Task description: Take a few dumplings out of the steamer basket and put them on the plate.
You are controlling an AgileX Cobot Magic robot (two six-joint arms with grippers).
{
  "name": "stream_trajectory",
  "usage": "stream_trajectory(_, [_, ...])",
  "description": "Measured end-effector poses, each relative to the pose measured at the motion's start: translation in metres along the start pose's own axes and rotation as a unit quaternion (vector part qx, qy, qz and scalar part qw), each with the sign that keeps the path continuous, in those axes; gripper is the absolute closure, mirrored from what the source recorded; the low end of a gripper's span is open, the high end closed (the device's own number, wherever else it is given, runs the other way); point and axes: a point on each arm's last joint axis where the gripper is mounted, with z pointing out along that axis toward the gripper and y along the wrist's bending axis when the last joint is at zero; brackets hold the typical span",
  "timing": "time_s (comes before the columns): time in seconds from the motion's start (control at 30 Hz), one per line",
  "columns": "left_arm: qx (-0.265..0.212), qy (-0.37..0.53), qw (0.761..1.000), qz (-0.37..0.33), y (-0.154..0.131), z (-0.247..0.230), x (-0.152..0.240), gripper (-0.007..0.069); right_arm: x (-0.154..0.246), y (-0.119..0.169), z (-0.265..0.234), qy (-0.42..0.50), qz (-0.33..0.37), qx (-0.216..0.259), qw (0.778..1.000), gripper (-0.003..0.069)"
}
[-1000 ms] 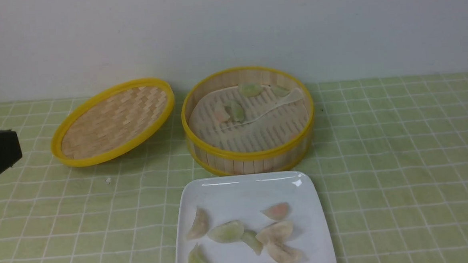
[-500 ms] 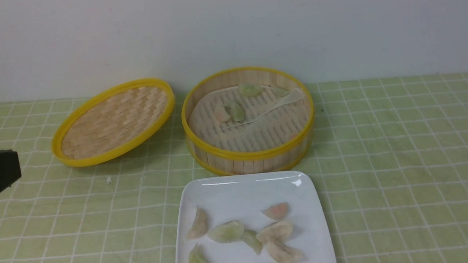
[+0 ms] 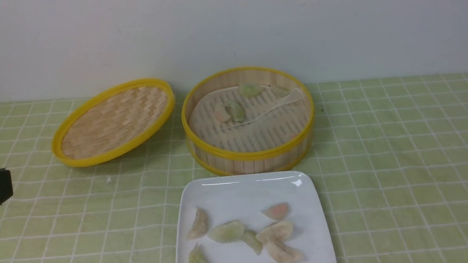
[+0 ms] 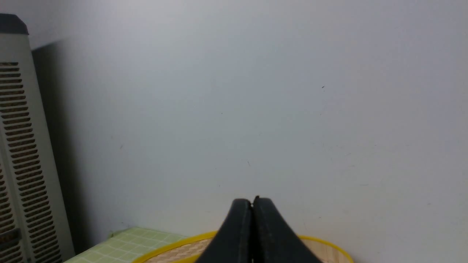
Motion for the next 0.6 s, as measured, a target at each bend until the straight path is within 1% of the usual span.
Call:
stream_trajectory(0.4, [-0.008,-0.009,1.0,0.014,0.002,0.001,0.0,0.0631,0.0,0.0,0.0,0.0,0.0,0.0,1.0,0.0673])
stream_trajectory(0.5, [-0.005,-0.051,0.998,0.038,0.005,0.001,0.004,0.0631,0.0,0.0,0.0,0.0,0.0,0.0,1.0,0.0673])
stream_trajectory(0.6, [-0.022,-0.091,0.994,0.059,0.013,0.004,0.017,0.0631,0.0,0.0,0.0,0.0,0.0,0.0,1.0,0.0673])
